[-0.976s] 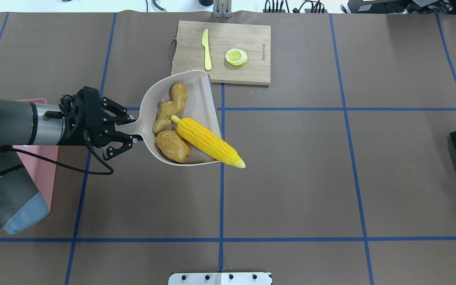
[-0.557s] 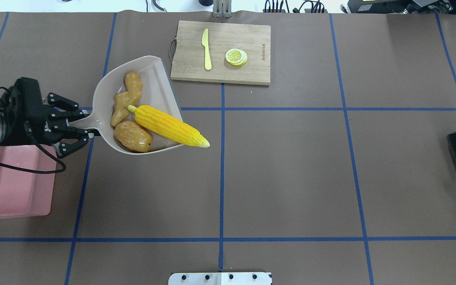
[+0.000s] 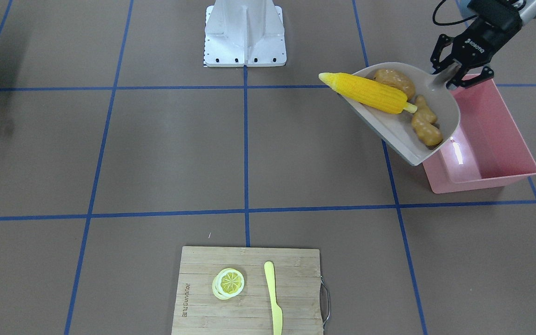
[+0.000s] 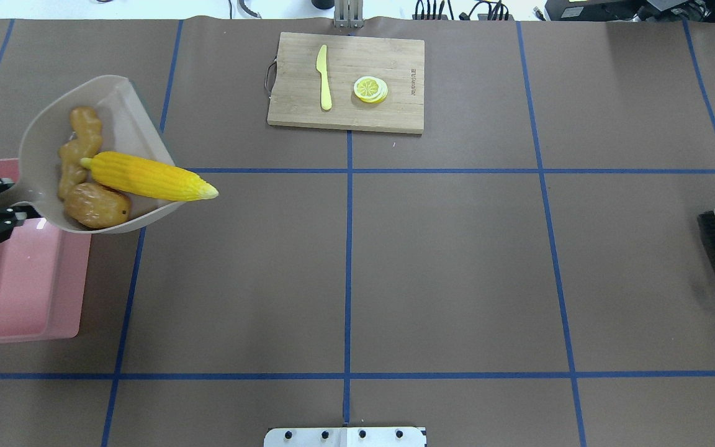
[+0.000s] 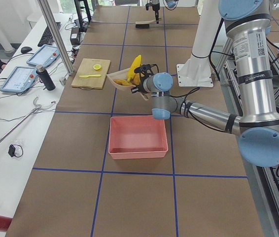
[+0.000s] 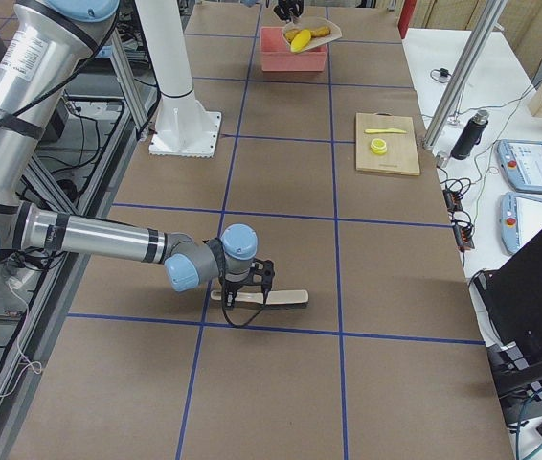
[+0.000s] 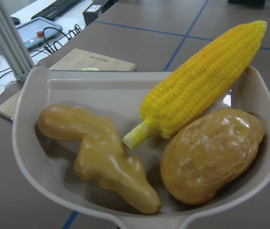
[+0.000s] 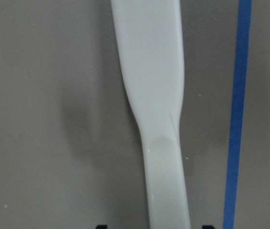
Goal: Sweep and dump trash into bin
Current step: 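Lift the loaded dustpan with the left gripper toward the pink bin, then tilt the dustpan over the pink bin with the left gripper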
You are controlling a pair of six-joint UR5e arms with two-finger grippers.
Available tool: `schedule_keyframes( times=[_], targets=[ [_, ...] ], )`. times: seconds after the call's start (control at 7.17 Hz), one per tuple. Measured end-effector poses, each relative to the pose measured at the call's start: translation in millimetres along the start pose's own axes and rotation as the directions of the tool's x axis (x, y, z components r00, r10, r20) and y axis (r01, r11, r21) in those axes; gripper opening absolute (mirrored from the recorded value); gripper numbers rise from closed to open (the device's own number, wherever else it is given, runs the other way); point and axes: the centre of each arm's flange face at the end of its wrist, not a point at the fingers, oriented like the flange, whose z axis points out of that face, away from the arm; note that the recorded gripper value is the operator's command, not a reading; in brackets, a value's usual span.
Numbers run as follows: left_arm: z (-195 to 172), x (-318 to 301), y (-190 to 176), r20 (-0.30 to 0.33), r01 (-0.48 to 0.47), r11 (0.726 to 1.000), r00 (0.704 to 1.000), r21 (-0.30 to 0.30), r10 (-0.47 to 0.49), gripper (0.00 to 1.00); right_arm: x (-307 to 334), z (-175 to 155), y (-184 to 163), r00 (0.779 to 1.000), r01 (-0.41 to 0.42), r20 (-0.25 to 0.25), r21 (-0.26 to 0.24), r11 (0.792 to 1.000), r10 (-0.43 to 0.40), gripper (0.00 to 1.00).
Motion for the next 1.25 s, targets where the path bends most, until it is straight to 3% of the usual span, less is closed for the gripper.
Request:
schedule_keyframes(
  times=[0.28,0.56,0.98,1.25],
  targets=[
    [-63.2,-24.9,42.9,0.089,0.062,0.998,0.994,-0.029,-0.059,0.0,-0.8,-10.4,-9.2,1.0,-0.006,0.018,0.029,1.0,0.005,1.0],
    [-108.0,-50.4,89.6,0.116,0.151,0.986,0.983,-0.072,-0.142,0.0,25.5,-32.6,-22.5,1.0,0.004,0.012,0.08,0.997,-0.005,1.0],
    [-125.8,-76.5,141.0,0.168,0.192,0.974,0.971,-0.12,-0.17,0.0,64.5,-111.9,-91.1,0.994,0.056,-0.094,0.106,0.993,-0.046,1.0],
    [-130.8,-89.0,175.5,0.197,0.134,0.976,0.975,-0.17,-0.099,0.0,81.8,-150.8,-114.1,0.99,0.08,-0.12,0.092,0.993,-0.069,1.0]
  ],
)
